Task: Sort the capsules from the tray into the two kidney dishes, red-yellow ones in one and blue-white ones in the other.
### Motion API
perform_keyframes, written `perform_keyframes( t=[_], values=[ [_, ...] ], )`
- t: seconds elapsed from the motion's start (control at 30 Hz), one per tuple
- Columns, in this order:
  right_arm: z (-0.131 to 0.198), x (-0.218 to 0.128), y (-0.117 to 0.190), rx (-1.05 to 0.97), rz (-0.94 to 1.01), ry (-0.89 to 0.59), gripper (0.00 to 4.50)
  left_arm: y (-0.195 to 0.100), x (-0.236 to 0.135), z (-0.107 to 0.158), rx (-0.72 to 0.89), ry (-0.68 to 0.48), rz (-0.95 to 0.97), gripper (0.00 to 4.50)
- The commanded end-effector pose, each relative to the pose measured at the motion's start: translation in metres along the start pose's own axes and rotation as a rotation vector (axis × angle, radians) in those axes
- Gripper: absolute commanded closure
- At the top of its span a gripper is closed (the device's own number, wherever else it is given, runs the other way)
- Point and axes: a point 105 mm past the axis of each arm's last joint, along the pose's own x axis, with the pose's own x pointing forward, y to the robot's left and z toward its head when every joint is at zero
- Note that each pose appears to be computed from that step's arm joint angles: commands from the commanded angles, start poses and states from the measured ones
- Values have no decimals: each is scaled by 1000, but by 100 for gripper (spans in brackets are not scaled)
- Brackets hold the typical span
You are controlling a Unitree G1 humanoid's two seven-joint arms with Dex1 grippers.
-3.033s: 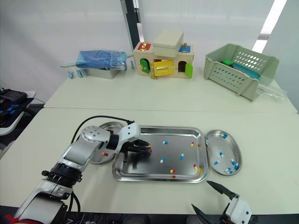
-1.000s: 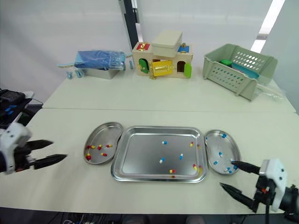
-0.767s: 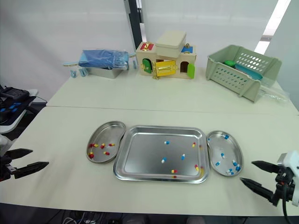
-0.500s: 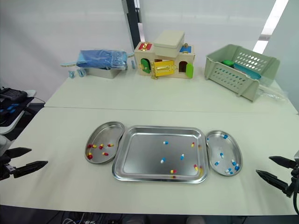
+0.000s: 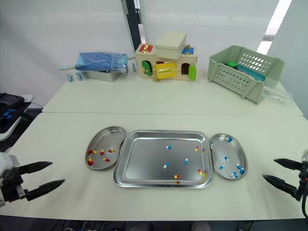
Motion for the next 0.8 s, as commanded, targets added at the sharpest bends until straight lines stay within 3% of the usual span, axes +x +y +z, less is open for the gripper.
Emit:
perform_keyframes(
  t=[0.03, 0.17, 0.3, 0.53, 0.8],
  values=[
    [19, 8, 13, -39, 104, -3, 0, -36, -1, 10, 40, -108, -68, 4],
    [48, 27, 21, -77, 155, -87, 0, -81, 4, 4, 17, -239, -108, 4],
    [61, 47, 41, -100, 238, -62, 0, -110, 20, 2, 63, -399, -95, 4],
    [78, 108, 80, -191, 306, -25, 0, -137, 42, -4, 105, -525, -95, 4],
    [90, 166, 108, -244, 299, 26, 0, -141, 55, -7, 49, -597, -16, 4]
  ],
)
